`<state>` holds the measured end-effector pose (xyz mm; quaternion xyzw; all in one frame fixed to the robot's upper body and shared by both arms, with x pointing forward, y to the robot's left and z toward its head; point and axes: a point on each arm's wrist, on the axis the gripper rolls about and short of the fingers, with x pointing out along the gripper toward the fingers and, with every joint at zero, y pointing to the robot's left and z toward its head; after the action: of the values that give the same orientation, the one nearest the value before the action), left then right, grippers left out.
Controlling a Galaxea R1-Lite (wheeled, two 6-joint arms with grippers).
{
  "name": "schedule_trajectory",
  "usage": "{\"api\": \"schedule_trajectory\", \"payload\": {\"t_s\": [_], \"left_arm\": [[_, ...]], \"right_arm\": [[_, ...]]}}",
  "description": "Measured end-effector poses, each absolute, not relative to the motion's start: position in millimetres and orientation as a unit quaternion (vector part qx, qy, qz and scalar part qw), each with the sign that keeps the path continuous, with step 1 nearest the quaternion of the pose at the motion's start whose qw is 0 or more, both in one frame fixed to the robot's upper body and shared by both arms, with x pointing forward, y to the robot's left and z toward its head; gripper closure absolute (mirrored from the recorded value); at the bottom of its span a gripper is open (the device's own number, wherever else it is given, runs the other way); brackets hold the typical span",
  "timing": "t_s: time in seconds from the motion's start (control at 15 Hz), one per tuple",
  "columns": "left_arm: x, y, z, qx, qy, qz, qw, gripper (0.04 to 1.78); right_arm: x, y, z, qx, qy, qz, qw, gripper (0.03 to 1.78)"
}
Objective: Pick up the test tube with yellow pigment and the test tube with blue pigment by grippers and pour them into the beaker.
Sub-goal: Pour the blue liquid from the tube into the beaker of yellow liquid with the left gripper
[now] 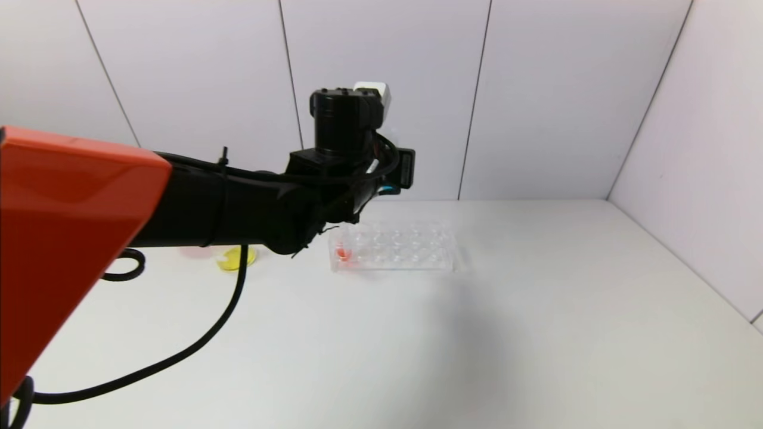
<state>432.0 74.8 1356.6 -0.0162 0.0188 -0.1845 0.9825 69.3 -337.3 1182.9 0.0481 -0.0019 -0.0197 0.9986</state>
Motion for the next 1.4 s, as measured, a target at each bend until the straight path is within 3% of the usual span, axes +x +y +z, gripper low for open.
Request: {"api": "schedule_trajectory", "payload": {"t_s": [0.53, 1.4], "left_arm": [[415.4, 168.6, 1386.4, 0.001, 0.005, -0.103, 0.995, 1.36], [384.8, 314.7, 1386.1, -0.020, 0.016, 0.004, 1.000, 1.36]], "right_arm": [[69.3, -337.3, 1182.9, 0.048, -0.002, -0.020, 0.999, 0.10], [69.3, -337.3, 1183.0, 0.048, -0.002, -0.019, 0.999, 0.10]]}}
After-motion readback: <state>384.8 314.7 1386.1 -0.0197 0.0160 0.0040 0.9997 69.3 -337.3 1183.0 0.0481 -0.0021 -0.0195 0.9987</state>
